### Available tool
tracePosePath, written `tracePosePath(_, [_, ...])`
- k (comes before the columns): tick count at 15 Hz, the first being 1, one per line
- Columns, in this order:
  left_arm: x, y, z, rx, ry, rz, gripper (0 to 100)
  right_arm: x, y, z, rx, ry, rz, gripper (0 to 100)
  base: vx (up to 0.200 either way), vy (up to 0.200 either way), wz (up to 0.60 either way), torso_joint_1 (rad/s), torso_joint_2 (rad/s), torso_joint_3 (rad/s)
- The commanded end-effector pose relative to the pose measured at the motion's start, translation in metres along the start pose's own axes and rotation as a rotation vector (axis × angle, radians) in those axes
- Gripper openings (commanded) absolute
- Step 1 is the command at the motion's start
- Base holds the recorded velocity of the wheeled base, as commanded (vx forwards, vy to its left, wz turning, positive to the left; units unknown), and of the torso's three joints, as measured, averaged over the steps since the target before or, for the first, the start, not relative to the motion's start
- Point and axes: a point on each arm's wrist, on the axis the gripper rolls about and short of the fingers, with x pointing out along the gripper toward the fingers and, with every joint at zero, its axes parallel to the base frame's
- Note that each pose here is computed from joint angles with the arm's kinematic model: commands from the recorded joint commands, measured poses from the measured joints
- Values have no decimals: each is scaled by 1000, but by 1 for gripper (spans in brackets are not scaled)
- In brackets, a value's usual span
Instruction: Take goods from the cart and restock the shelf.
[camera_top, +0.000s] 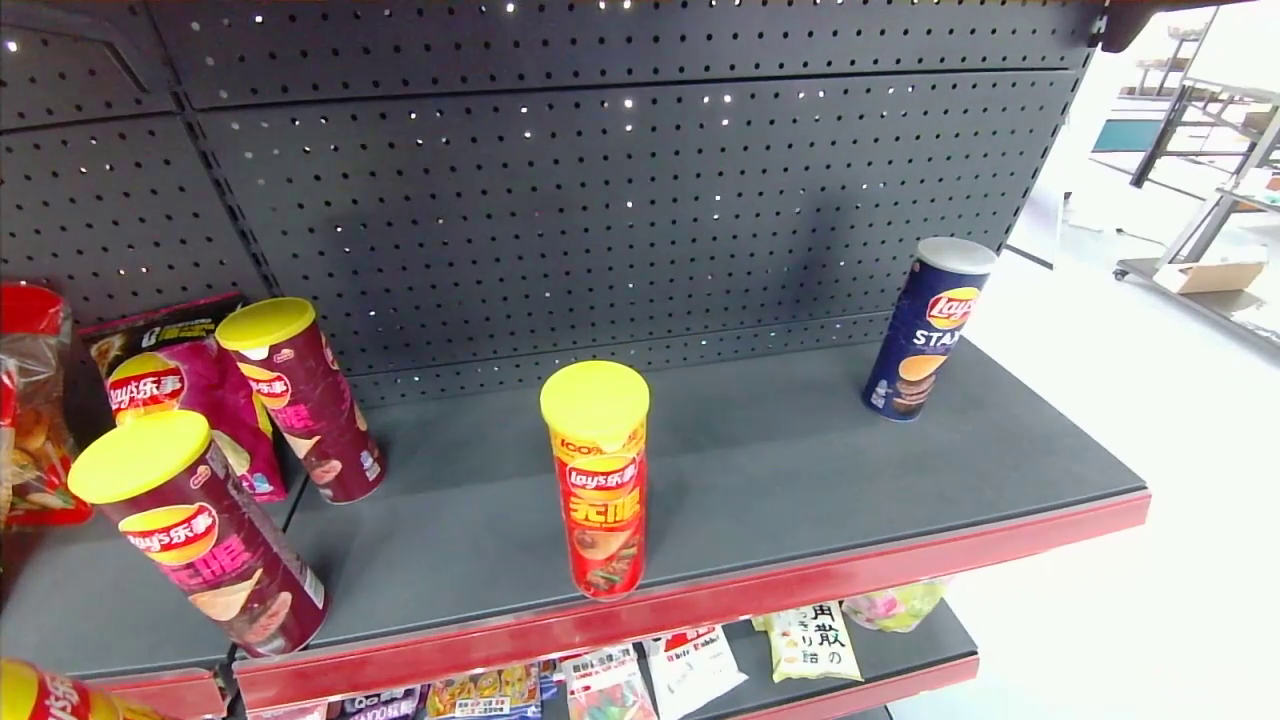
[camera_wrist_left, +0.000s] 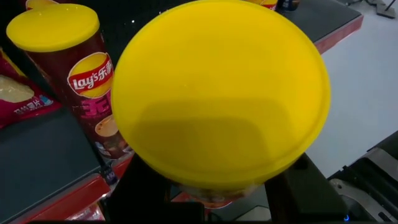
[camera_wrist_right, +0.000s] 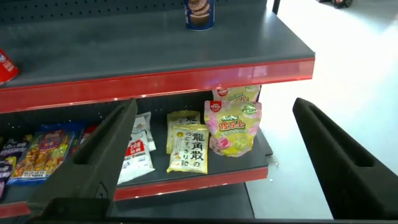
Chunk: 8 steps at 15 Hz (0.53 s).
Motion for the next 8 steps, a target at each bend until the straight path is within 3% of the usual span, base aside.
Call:
tracePosePath(1, [7, 4, 6, -13, 29, -2, 0, 0, 0, 0, 0, 0, 1, 100, 0, 0, 0, 0, 0, 0])
tracePosePath(5, [30, 13, 22, -13, 32, -91, 0, 0, 0, 0, 0, 0, 1, 100, 0, 0, 0, 0, 0, 0])
tracePosePath(8, [47, 20, 31, 14, 62, -138, 0, 0, 0, 0, 0, 0, 1, 100, 0, 0, 0, 0, 0, 0])
